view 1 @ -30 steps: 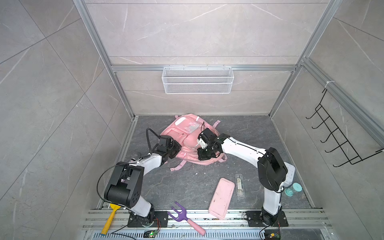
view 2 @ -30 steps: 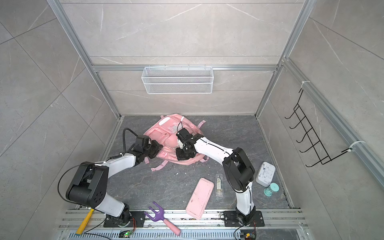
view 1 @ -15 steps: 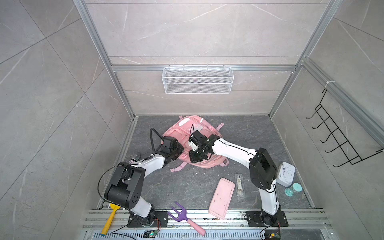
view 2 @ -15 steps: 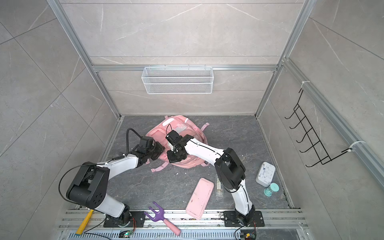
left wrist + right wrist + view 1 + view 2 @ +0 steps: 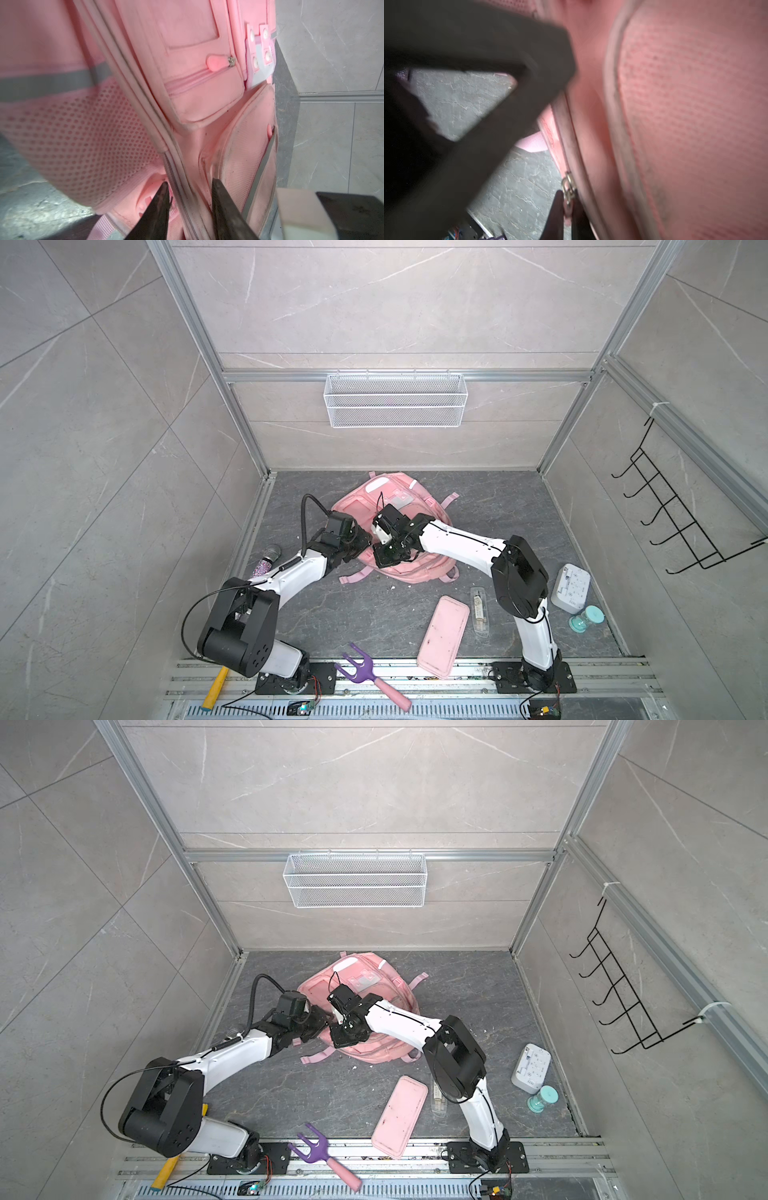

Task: Pack books, pencil case, and school supplies into a backpack
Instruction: Unzip the student bag at the center of the table, then move the pencil case to the bottom-center of the table.

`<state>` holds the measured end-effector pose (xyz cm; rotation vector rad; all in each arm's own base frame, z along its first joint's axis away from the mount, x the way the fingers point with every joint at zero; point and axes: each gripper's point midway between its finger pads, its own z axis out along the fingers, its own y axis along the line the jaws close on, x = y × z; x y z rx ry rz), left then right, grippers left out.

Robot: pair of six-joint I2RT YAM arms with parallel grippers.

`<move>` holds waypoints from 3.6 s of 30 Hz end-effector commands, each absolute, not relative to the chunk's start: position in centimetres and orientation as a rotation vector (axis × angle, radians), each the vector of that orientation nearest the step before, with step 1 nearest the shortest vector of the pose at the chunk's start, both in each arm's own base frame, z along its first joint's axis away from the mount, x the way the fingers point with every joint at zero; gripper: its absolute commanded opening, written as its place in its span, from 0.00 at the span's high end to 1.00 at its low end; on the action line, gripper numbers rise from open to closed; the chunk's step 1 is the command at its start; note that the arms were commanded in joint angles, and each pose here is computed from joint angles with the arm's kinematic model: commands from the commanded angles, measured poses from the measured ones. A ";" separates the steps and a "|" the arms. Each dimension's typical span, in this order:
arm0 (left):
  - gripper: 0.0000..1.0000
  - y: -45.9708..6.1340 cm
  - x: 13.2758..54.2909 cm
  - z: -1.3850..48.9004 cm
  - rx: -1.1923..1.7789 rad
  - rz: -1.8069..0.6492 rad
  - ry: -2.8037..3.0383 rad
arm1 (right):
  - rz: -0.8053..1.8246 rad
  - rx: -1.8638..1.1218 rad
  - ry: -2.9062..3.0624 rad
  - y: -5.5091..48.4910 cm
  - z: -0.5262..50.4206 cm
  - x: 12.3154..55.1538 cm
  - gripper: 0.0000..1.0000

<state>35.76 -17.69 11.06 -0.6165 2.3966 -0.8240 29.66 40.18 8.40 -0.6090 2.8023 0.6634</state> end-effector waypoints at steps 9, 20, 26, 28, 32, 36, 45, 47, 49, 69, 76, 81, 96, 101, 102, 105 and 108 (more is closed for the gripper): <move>0.59 -13.7 38.6 11.4 -0.576 -0.711 2.410 | 0.638 -0.533 2.719 36.6 11.6 29.5 1.00; 0.62 -15.2 40.8 9.0 -0.596 -0.788 2.436 | 0.688 -0.563 2.733 38.3 11.5 29.5 1.00; 0.98 -16.6 40.5 8.4 -0.590 -0.817 2.460 | 0.717 -0.609 2.724 41.7 11.4 30.2 1.00; 1.00 -17.0 40.2 8.4 -0.583 -0.820 2.465 | 0.740 -0.618 2.712 42.9 11.7 30.8 1.00; 1.00 -17.0 39.8 8.5 -0.593 -0.825 2.465 | 0.759 -0.636 2.712 45.1 11.6 32.0 1.00; 1.00 -16.9 39.5 8.7 -0.606 -0.831 2.459 | 0.759 -0.650 2.720 46.9 11.2 33.2 1.00; 1.00 -16.7 39.7 9.1 -0.599 -0.814 2.454 | 0.697 -0.655 2.723 48.2 10.8 35.1 1.00; 1.00 -16.7 39.9 9.1 -0.595 -0.811 2.459 | 0.677 -0.653 2.728 47.8 10.7 35.2 1.00; 1.00 -16.7 40.2 9.3 -0.590 -0.815 2.454 | 0.663 -0.663 2.728 47.4 11.0 35.0 0.98; 0.48 -14.1 38.8 15.5 -0.422 -0.596 2.421 | 0.677 -0.513 2.610 36.2 16.8 30.9 0.40; 0.38 -17.8 36.0 18.5 -0.117 -0.496 2.445 | 0.621 -0.313 2.639 27.1 14.7 29.3 0.40; 0.35 -22.4 33.0 17.6 0.133 -0.452 2.501 | 0.575 -0.185 2.645 22.5 14.4 28.8 0.36; 0.34 -35.5 21.6 11.4 0.787 -0.394 2.588 | 0.539 0.252 2.583 12.0 14.8 32.0 0.21; 0.26 -37.6 17.6 9.6 1.011 -0.355 2.587 | 0.548 0.303 2.572 10.2 14.7 32.1 0.21; 0.24 -38.0 16.8 9.4 1.039 -0.356 2.581 | 0.550 0.310 2.570 10.0 14.7 32.1 0.21; 0.14 -39.2 14.9 8.6 1.109 -0.386 2.578 | 0.577 0.312 2.566 9.9 14.4 32.0 0.21; 0.14 -40.1 13.5 7.6 1.170 -0.370 2.585 | 0.599 0.307 2.559 10.0 14.5 32.0 0.21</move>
